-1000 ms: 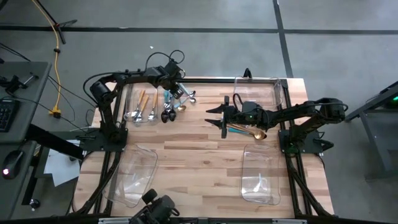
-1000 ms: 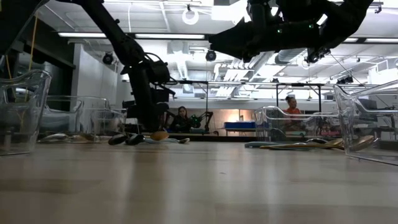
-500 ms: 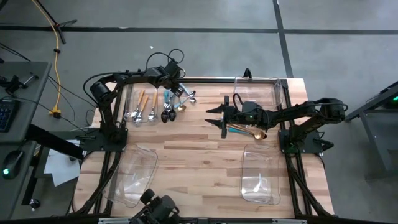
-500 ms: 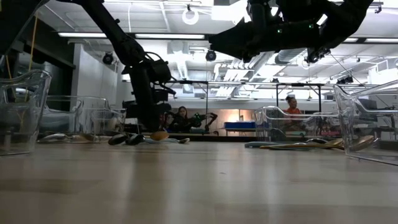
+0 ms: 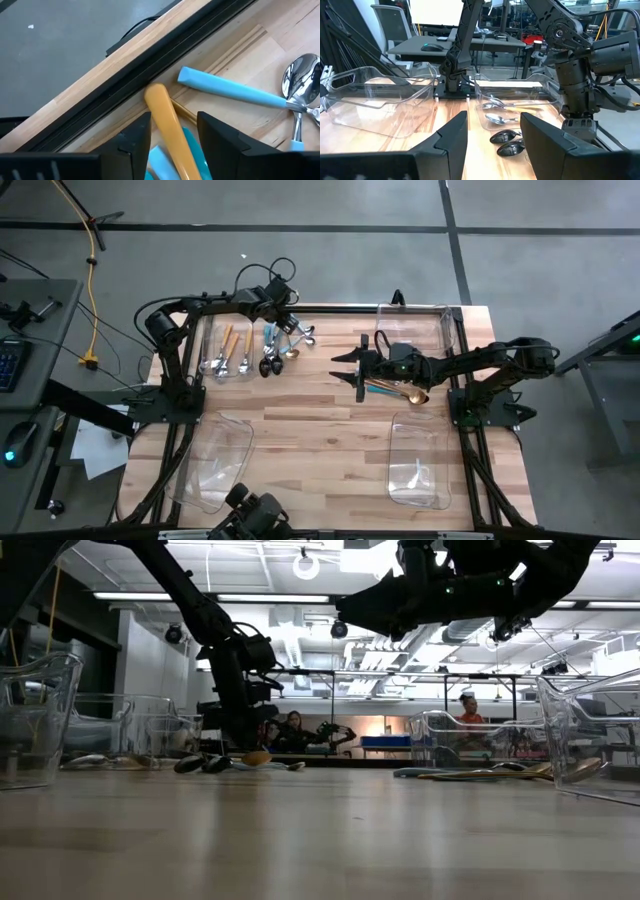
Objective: Sort silverware by color (type)
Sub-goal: Put the yellow spoon into the top left transparent bin
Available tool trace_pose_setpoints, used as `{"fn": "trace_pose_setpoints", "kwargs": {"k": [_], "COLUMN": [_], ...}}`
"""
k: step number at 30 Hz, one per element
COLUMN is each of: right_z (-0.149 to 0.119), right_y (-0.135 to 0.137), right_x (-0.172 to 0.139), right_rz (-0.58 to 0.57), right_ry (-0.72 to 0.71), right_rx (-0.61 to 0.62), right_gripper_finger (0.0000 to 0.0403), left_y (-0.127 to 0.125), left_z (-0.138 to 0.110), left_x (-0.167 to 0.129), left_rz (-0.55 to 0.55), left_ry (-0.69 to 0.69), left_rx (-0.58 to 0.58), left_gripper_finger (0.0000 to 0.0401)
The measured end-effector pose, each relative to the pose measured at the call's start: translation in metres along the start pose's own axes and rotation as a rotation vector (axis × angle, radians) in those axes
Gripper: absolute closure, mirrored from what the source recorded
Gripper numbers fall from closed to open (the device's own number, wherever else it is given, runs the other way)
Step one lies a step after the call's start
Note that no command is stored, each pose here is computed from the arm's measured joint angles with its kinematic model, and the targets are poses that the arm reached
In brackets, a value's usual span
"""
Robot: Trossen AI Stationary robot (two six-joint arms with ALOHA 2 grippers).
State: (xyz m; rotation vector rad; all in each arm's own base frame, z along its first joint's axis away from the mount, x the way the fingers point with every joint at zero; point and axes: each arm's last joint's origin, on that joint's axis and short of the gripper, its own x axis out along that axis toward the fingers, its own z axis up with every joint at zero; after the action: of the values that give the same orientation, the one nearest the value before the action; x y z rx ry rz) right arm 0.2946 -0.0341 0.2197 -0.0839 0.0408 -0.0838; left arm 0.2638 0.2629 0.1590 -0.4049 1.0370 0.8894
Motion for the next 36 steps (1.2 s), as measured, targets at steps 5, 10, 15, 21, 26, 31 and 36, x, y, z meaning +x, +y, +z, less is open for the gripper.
{"fn": "trace_pose_setpoints", "kwargs": {"k": [5,10,15,21,26,31,36], "right_z": [0.000,0.000,0.000,0.000,0.000,0.000,0.000], "right_y": [0.000,0.000,0.000,0.000,0.000,0.000,0.000], "right_x": [0.000,0.000,0.000,0.000,0.000,0.000,0.000], "right_rz": [0.000,0.000,0.000,0.000,0.000,0.000,0.000], "right_ry": [0.000,0.000,0.000,0.000,0.000,0.000,0.001], "right_rx": [0.000,0.000,0.000,0.000,0.000,0.000,0.000], "right_gripper_finger": [0.0235,0.0235,0.0235,0.0235,0.0235,0.0235,0.0235], "left_y": [0.000,0.000,0.000,0.000,-0.003,-0.003,-0.003], "left_z": [-0.001,-0.001,-0.001,0.000,-0.005,-0.006,-0.005], "left_x": [0.000,0.000,0.000,0.001,0.015,0.023,0.023], "left_rz": [0.001,0.001,0.001,-0.007,-0.027,-0.002,0.005], "left_ry": [0.007,0.009,0.008,-0.005,0.038,0.033,0.027], "left_rx": [0.010,0.029,0.012,-0.046,-0.047,-0.039,-0.041], "left_gripper_finger": [0.0213,0.0206,0.0206,0.0206,0.0206,0.0206,0.0206]}}
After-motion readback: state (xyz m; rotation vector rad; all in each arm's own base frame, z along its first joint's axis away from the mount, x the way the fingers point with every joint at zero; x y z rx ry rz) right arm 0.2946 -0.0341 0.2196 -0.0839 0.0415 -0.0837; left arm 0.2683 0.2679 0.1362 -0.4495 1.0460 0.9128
